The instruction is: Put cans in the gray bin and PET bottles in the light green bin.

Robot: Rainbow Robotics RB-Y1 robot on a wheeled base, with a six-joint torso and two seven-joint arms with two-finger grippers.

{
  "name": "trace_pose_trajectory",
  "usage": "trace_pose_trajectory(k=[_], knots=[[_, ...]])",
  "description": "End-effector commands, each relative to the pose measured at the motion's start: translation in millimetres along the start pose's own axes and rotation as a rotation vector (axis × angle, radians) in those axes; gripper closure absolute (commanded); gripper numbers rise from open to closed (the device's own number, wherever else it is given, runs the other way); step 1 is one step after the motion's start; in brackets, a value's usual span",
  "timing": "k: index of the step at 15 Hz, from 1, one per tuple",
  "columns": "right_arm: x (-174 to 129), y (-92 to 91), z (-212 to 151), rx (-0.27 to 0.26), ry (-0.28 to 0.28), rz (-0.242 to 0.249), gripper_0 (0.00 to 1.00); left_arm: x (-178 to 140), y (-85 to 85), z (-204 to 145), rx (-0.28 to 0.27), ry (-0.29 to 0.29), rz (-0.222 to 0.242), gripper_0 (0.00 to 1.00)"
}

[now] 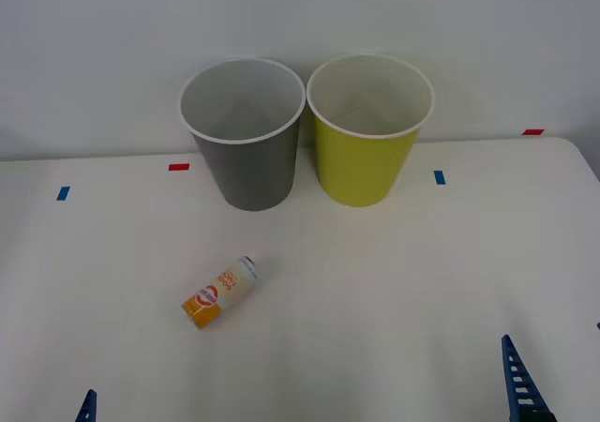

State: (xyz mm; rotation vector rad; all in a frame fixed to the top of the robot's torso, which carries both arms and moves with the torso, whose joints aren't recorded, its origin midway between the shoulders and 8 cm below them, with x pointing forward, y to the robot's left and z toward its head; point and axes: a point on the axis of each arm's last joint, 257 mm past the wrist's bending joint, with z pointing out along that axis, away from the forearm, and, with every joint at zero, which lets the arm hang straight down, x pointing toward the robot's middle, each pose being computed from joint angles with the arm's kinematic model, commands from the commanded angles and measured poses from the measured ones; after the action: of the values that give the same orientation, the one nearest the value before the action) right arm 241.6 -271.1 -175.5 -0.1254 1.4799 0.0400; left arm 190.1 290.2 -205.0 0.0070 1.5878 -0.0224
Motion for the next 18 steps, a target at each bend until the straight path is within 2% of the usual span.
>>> trace_pose_trajectory(k=[1,18], knots=[[0.0,0.0,0.0,0.000,0.000,0.000,0.00,0.0,0.0,0.0,0.000,0.000,0.000,0.00],[0.0,0.0,0.0,0.000,0.000,0.000,0.00,0.0,0.0,0.0,0.000,0.000,0.000,0.00]])
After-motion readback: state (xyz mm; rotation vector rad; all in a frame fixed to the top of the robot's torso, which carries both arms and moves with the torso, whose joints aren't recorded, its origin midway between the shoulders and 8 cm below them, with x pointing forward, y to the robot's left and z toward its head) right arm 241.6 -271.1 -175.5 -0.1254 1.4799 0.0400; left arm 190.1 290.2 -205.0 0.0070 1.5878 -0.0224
